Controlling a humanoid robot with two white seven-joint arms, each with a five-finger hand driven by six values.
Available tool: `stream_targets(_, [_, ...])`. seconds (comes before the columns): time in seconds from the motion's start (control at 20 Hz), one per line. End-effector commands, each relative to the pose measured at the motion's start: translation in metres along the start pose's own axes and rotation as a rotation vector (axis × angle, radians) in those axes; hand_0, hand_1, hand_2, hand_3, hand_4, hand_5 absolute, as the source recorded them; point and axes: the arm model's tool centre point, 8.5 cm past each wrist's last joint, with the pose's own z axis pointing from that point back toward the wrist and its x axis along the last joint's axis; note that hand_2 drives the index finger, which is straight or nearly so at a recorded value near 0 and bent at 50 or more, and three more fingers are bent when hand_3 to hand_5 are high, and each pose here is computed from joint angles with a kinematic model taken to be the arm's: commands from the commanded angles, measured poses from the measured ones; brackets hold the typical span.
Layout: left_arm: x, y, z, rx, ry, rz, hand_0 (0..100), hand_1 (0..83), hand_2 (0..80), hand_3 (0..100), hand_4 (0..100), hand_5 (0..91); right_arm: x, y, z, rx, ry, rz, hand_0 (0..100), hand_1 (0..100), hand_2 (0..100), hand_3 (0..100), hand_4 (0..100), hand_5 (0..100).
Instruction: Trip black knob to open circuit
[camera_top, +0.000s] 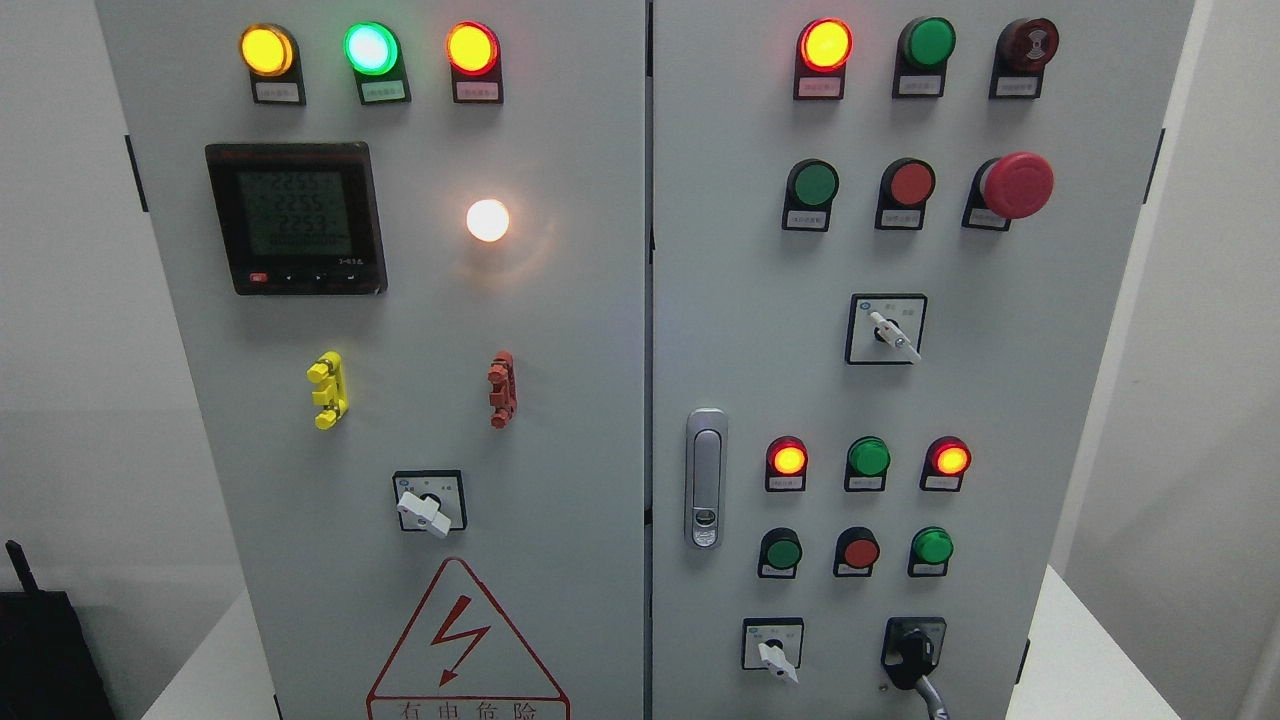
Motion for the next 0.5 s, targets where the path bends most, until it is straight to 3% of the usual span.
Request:
stream_targets(0.0, [0.0018, -0.0010, -0.0001, -0.001, -0.004, 0.003, 12, 38.9, 0.0, 0, 0, 0.0, 0.0172, 0.0195, -0.0076, 0.076, -0.068, -0.014, 59, 79, 0, 100, 96, 86])
stream_targets(0.45, [0.0017, -0.0010, -0.0001, -0.001, -0.003, 0.004, 12, 38.9, 0.0, 0, 0, 0.0, 0.0172, 0.0238, -0.0075, 0.092, -0.070, -0.016, 59, 79, 0, 100, 96, 86])
